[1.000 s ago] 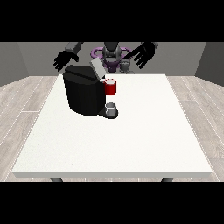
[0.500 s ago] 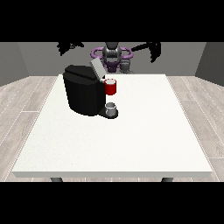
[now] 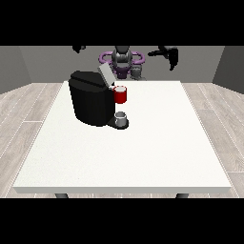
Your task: Insert the coffee pod into the coffee machine and close the lid
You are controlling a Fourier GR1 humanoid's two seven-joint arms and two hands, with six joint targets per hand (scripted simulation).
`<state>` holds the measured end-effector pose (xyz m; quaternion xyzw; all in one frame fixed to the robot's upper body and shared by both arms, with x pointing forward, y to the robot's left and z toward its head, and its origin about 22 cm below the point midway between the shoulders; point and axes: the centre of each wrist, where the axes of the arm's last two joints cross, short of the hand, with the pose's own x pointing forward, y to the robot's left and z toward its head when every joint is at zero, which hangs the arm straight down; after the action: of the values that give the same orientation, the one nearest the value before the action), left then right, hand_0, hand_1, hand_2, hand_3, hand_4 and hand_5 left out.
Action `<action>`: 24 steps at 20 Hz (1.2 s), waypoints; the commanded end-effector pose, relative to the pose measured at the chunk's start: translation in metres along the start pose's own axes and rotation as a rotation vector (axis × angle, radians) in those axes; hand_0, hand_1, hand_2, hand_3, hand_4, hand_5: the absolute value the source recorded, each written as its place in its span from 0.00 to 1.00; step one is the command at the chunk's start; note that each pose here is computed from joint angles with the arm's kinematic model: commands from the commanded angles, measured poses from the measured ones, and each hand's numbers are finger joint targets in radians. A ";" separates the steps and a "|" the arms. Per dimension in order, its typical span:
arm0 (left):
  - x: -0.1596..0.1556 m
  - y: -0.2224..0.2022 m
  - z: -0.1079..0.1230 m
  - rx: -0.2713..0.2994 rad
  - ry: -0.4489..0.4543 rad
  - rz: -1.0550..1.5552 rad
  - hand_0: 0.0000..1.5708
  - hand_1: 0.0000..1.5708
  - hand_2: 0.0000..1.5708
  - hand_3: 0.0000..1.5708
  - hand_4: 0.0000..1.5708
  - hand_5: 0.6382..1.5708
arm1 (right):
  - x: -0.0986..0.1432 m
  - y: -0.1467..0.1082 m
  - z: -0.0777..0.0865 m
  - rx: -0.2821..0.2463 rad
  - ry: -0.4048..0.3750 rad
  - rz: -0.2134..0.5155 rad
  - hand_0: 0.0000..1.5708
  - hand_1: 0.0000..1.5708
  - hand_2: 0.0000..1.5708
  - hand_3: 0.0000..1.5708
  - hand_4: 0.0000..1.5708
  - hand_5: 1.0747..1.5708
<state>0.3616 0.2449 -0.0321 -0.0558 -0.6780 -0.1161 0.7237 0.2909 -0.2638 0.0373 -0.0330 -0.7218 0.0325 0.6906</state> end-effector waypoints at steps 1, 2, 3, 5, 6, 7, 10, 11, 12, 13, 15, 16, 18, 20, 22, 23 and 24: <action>0.008 -0.023 -0.006 -0.027 0.027 0.065 0.00 0.00 0.00 0.00 0.09 1.00 | 0.018 -0.002 -0.019 0.028 0.010 0.038 0.00 0.00 0.00 0.00 0.09 1.00; 0.005 -0.015 0.000 -0.021 -0.018 0.091 0.00 0.00 0.00 0.00 0.02 1.00 | 0.010 -0.005 -0.012 0.067 -0.052 0.067 0.00 0.00 0.00 0.00 0.15 1.00; 0.009 0.005 0.007 -0.014 -0.034 0.074 0.00 0.00 0.00 0.00 0.00 1.00 | 0.018 -0.002 -0.019 0.043 -0.039 0.077 0.00 0.00 0.00 0.00 0.15 1.00; 0.015 -0.021 0.007 -0.033 -0.060 0.064 0.00 0.00 0.00 0.00 0.00 1.00 | 0.004 -0.003 -0.022 0.025 -0.046 0.051 0.00 0.00 0.00 0.00 0.10 1.00; 0.008 0.002 0.021 0.021 -0.023 0.059 0.00 0.00 0.00 0.00 0.06 1.00 | 0.011 0.012 -0.015 0.103 -0.028 0.041 0.00 0.00 0.00 0.00 0.00 1.00; 0.007 0.002 0.026 0.007 -0.035 0.068 0.00 0.00 0.00 0.00 0.13 1.00 | 0.014 0.015 -0.017 0.104 -0.055 0.067 0.00 0.00 0.00 0.00 0.00 1.00; 0.016 -0.025 0.019 -0.011 -0.103 0.080 0.00 0.00 0.00 0.00 0.07 1.00 | 0.013 0.011 -0.037 0.076 -0.047 0.016 0.00 0.00 0.00 0.00 0.00 1.00; 0.017 -0.001 0.031 -0.006 -0.078 0.068 0.00 0.00 0.00 0.00 0.00 1.00 | 0.006 0.005 -0.030 0.065 -0.050 0.008 0.00 0.00 0.00 0.00 0.00 1.00; 0.013 -0.016 0.036 0.006 -0.069 0.076 0.00 0.00 0.00 0.00 0.00 1.00 | 0.000 0.003 -0.028 0.077 -0.035 0.013 0.00 0.00 0.00 0.00 0.00 1.00; 0.033 -0.005 0.026 -0.014 -0.101 0.079 0.00 0.00 0.00 0.00 0.00 1.00 | 0.001 -0.003 -0.036 0.043 -0.058 0.019 0.00 0.00 0.00 0.00 0.00 1.00; 0.043 -0.009 0.024 0.029 -0.087 0.114 0.00 0.00 0.00 0.00 0.00 1.00 | 0.010 0.007 -0.044 0.070 -0.016 -0.007 0.00 0.00 0.00 0.00 0.00 1.00; 0.021 -0.010 0.043 0.036 -0.081 0.109 0.00 0.00 0.00 0.00 0.00 1.00 | -0.002 0.015 -0.038 0.067 -0.034 -0.001 0.00 0.00 0.00 0.00 0.00 1.00; 0.026 -0.005 0.051 0.008 -0.094 0.091 0.00 0.00 0.00 0.00 0.00 1.00 | -0.011 0.007 -0.038 0.039 0.003 -0.015 0.00 0.00 0.00 0.00 0.00 1.00; 0.032 0.001 0.051 0.033 -0.137 0.084 0.00 0.00 0.00 0.00 0.00 1.00 | 0.005 0.006 -0.055 0.066 -0.058 -0.010 0.00 0.00 0.00 0.00 0.00 1.00; 0.041 0.001 0.051 0.054 -0.141 0.052 0.00 0.00 0.00 0.00 0.00 1.00 | 0.018 0.009 -0.066 0.090 -0.077 -0.011 0.00 0.00 0.00 0.00 0.00 1.00; 0.037 -0.006 0.051 0.080 -0.138 0.049 0.00 0.00 0.00 0.00 0.00 1.00 | 0.034 0.019 -0.075 0.096 -0.076 -0.014 0.00 0.00 0.00 0.00 0.00 1.00; 0.040 -0.022 0.056 0.037 -0.140 0.062 0.00 0.00 0.00 0.00 0.00 1.00 | 0.007 0.013 -0.068 0.075 -0.034 -0.018 0.00 0.00 0.00 0.00 0.00 1.00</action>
<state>0.3157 0.2446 0.0063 -0.0683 -0.7224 -0.0718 0.6843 0.3499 -0.2500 0.0512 -0.0020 -0.7364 0.0592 0.6740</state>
